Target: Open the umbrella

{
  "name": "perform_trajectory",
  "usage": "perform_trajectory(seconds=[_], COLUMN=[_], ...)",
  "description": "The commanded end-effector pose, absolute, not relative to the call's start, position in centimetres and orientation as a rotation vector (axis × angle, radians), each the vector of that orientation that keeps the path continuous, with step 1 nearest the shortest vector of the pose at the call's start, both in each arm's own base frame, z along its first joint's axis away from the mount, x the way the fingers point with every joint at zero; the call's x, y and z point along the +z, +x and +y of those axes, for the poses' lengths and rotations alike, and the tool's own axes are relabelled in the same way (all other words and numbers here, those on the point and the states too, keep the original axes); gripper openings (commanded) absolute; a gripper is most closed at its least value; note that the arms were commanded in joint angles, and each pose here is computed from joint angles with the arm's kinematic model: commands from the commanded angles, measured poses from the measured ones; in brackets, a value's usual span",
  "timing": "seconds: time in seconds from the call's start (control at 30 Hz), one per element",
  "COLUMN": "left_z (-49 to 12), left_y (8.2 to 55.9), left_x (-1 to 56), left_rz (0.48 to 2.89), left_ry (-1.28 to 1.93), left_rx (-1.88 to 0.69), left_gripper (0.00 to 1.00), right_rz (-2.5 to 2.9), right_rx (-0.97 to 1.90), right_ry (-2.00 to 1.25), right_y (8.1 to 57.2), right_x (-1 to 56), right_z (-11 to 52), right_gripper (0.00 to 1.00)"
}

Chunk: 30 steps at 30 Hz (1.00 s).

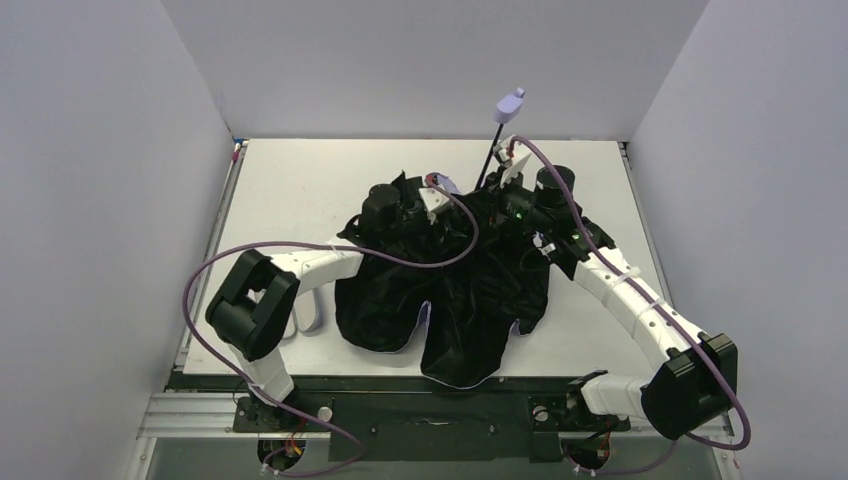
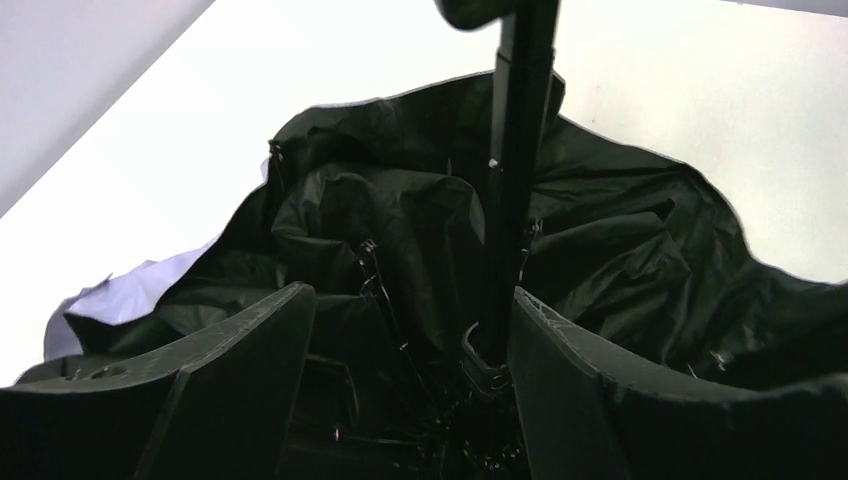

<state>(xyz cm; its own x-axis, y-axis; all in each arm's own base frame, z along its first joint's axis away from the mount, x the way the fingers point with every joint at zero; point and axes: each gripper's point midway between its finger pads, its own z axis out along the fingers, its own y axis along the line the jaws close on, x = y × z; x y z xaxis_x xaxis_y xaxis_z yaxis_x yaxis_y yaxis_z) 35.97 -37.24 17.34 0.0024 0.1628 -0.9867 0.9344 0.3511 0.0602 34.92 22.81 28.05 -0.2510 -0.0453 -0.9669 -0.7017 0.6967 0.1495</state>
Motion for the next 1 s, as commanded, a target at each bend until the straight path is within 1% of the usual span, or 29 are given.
perform_trajectory(seconds=[0.0, 0.07, 0.13, 0.23, 0.33, 0.43, 0.5, 0.53, 0.57, 0.6, 0.63, 0.67, 0.7, 0.73, 0.8, 0.83, 0.87, 0.97], left_z=[-35.4, -35.2, -34.8, -33.9, -33.1, -32.9, -33.3, -33.6, -34.2, -34.6, -35.4, -35.7, -36.0, -36.1, -35.9, -35.6, -35.1, -33.9], left_y=[33.7, 32.7, 31.9, 31.1, 31.4, 31.6, 31.4, 31.2, 30.9, 30.7, 30.3, 30.4, 30.3, 30.4, 30.4, 30.0, 29.8, 28.1], left_x=[17.5, 20.0, 20.6, 20.1, 19.9, 20.1, 20.6, 21.0, 21.6, 21.6, 22.3, 22.2, 22.1, 21.7, 20.2, 18.9, 18.2, 16.8], left_rz=[1.618, 1.584, 1.584, 1.606, 1.619, 1.598, 1.552, 1.521, 1.495, 1.482, 1.454, 1.450, 1.449, 1.458, 1.504, 1.552, 1.559, 1.549], left_ry=[1.087, 1.078, 1.075, 1.046, 1.006, 1.011, 1.049, 1.071, 1.087, 1.112, 1.133, 1.150, 1.160, 1.163, 1.189, 1.218, 1.240, 1.313], left_rx=[-0.868, -0.886, -0.901, -0.915, -0.903, -0.887, -0.874, -0.871, -0.876, -0.872, -0.873, -0.860, -0.862, -0.859, -0.851, -0.860, -0.857, -0.877], left_gripper=[0.68, 0.68, 0.70, 0.74, 0.78, 0.78, 0.74, 0.69, 0.66, 0.59, 0.55, 0.49, 0.46, 0.41, 0.37, 0.33, 0.30, 0.18], right_rz=[1.349, 1.364, 1.373, 1.384, 1.388, 1.399, 1.408, 1.421, 1.434, 1.441, 1.442, 1.442, 1.434, 1.429, 1.415, 1.407, 1.395, 1.379], right_rx=[0.600, 0.586, 0.586, 0.594, 0.603, 0.602, 0.587, 0.577, 0.574, 0.570, 0.568, 0.568, 0.567, 0.566, 0.570, 0.580, 0.587, 0.619], right_ry=[-0.657, -0.685, -0.708, -0.724, -0.746, -0.769, -0.773, -0.767, -0.764, -0.755, -0.749, -0.749, -0.747, -0.747, -0.749, -0.755, -0.757, -0.767], right_y=[35.6, 35.6, 35.5, 35.4, 35.1, 34.8, 35.0, 35.1, 35.2, 35.3, 35.4, 35.4, 35.3, 35.3, 35.0, 34.8, 34.6, 33.8], right_x=[39.5, 38.9, 38.6, 38.3, 38.2, 38.0, 38.0, 37.8, 37.9, 38.0, 38.3, 38.4, 38.7, 38.9, 39.6, 39.8, 40.4, 41.5], right_z=[23.3, 23.5, 23.7, 23.9, 24.2, 24.5, 24.4, 24.3, 24.2, 24.2, 24.1, 24.1, 24.1, 24.1, 24.0, 24.0, 23.9, 23.8], right_gripper=[0.00, 0.00, 0.00, 0.00, 0.00, 0.00, 0.00, 0.00, 0.00, 0.00, 0.00, 0.00, 0.00, 0.00, 0.00, 0.00, 0.00, 0.00])
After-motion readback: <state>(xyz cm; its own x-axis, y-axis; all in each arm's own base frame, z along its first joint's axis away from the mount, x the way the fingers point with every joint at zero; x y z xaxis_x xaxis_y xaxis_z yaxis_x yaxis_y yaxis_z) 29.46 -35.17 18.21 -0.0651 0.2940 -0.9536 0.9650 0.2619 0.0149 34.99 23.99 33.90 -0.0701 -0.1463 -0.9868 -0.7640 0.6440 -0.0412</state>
